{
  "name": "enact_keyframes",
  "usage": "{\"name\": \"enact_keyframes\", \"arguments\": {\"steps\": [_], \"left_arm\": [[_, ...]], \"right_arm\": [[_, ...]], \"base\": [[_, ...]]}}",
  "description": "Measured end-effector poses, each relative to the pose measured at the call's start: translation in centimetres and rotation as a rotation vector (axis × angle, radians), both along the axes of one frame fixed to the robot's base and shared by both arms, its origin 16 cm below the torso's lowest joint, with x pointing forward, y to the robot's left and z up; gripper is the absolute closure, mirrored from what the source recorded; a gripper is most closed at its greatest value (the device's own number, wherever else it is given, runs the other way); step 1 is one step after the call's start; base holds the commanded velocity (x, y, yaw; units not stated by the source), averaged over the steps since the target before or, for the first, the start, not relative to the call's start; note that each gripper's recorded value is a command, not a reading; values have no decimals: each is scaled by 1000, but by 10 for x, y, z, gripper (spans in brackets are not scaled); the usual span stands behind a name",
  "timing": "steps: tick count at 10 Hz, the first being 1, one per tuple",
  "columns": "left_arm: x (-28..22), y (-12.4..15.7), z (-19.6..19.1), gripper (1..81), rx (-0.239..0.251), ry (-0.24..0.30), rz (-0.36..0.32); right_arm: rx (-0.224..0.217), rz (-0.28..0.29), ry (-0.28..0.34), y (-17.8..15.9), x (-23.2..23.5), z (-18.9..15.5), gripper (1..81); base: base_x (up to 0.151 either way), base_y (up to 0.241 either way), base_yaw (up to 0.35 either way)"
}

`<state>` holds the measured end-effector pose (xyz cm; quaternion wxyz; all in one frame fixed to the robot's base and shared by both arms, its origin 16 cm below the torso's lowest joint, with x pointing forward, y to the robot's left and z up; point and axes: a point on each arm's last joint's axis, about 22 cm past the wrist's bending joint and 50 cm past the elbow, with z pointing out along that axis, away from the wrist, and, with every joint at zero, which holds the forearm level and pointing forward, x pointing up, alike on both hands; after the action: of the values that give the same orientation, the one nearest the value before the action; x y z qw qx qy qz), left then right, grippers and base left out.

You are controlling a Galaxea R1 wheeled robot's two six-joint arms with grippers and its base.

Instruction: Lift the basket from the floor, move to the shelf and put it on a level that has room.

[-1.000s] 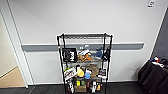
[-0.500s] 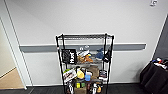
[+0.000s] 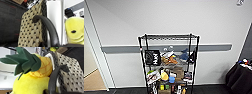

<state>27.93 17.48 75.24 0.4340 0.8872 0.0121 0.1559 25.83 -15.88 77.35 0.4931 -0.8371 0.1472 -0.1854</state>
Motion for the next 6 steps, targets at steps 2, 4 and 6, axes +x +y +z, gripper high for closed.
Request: {"name": "enact_keyframes", "arguments": {"steps": [2,4,6], "left_arm": [[0,0,0,811,0,0,0],[0,0,0,811,0,1,0],[0,0,0,811,0,0,0]], "right_arm": [[2,1,0,1,0,0,811],[2,1,0,1,0,0,811],[2,1,0,1,0,0,811]], "base": [[93,0,0],[93,0,0],[93,0,0]]}}
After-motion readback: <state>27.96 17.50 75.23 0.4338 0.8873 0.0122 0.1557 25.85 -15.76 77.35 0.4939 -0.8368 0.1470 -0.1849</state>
